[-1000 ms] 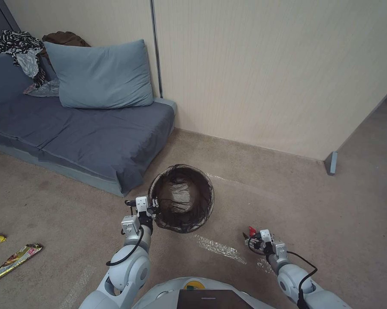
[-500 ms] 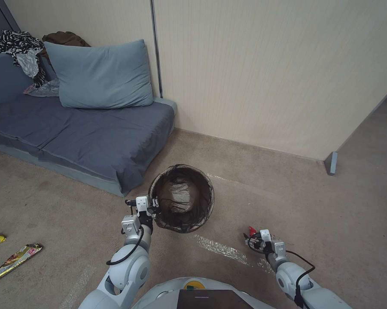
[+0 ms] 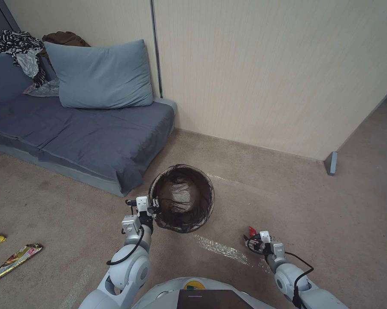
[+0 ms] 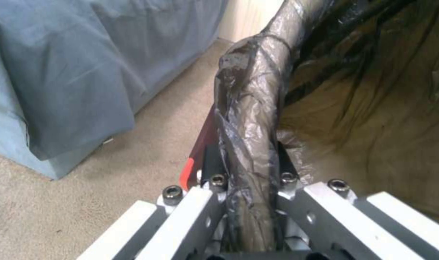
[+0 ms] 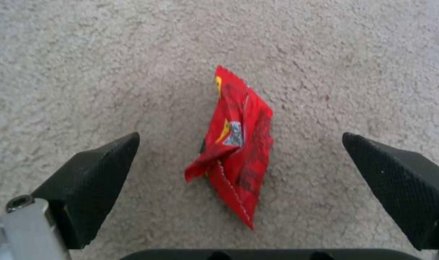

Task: Pick up the trash bin, then pick up the garbage from the floor and place it into the trash bin.

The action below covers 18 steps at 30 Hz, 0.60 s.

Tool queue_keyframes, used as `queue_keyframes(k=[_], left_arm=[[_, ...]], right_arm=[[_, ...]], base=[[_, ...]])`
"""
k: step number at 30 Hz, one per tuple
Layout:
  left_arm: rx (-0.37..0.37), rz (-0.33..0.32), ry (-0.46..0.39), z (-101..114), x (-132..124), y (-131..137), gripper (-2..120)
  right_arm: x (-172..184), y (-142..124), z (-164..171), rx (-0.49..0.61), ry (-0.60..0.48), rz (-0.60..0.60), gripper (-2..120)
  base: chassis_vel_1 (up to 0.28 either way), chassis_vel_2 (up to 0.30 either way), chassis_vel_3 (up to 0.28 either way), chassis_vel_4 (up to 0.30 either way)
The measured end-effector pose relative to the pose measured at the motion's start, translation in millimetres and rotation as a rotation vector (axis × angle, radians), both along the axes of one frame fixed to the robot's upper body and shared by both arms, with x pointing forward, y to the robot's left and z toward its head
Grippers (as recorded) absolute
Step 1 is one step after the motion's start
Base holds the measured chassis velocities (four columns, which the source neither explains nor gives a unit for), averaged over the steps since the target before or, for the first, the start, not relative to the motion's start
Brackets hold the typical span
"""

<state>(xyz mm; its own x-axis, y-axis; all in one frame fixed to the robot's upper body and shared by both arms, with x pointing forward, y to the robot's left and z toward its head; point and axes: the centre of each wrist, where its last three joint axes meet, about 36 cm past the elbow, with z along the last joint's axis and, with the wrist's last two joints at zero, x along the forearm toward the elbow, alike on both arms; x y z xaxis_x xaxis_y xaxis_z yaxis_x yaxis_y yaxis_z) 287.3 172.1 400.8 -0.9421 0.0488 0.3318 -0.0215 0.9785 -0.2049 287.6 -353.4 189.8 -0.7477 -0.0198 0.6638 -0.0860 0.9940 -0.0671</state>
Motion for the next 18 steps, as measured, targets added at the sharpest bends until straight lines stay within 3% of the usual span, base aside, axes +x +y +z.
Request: queue_keyframes(k=[18], left_arm=[[-0.003,0.0,-0.002,1,1,0,2]], right_arm=[[6,2,-12,-0.028,0.018,-0.009,100]], base=[[0.0,0.0,0.0,0.0]])
